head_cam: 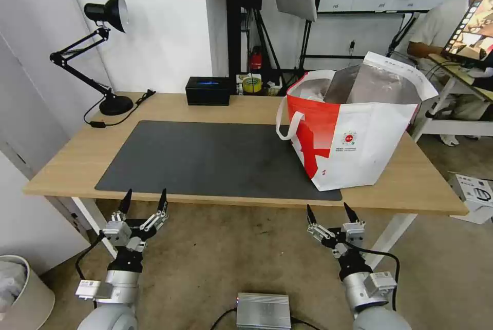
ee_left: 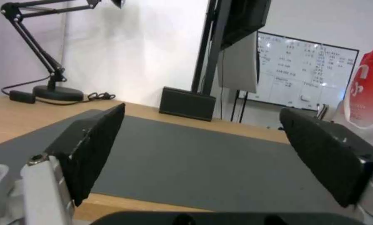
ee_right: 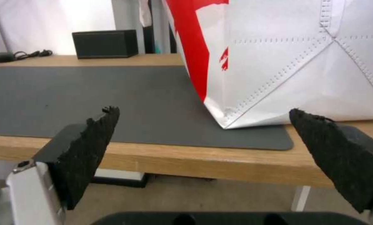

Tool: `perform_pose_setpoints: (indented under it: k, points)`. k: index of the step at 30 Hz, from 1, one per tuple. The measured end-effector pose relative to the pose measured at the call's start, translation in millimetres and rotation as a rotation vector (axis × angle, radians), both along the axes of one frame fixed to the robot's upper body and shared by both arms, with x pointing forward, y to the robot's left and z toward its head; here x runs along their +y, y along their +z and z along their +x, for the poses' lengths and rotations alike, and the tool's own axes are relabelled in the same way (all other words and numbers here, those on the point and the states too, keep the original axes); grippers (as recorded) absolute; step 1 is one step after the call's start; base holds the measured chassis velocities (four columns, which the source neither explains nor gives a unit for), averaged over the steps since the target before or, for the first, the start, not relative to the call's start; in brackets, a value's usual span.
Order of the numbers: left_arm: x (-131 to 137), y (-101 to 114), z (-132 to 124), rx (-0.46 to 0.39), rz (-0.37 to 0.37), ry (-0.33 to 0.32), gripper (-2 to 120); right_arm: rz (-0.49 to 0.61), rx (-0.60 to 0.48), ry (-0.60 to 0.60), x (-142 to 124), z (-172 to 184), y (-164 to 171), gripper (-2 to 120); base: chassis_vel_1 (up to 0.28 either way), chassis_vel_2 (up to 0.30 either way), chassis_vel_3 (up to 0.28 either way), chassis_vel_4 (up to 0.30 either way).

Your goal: Pick up the trash from the table and place it into the takeout bag.

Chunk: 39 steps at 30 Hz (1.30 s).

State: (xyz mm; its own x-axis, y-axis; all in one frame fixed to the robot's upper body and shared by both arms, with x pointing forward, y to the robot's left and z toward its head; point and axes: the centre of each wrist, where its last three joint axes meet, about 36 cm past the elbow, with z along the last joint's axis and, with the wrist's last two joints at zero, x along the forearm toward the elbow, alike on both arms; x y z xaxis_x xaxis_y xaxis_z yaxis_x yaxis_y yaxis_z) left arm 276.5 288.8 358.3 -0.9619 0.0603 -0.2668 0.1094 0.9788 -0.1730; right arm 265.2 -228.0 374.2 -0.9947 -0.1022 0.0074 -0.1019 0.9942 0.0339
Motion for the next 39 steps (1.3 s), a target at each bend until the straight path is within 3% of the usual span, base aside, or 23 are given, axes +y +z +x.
perform_pose_setpoints:
  k: [39]
  points:
    - [0.1, -4.4, -5.6, 0.014, 0.005, 0.008, 100, 0.0, 0.0, 0.0, 0.0, 0.0, 0.0, 100, 0.0, 0.0, 0.0, 0.0]
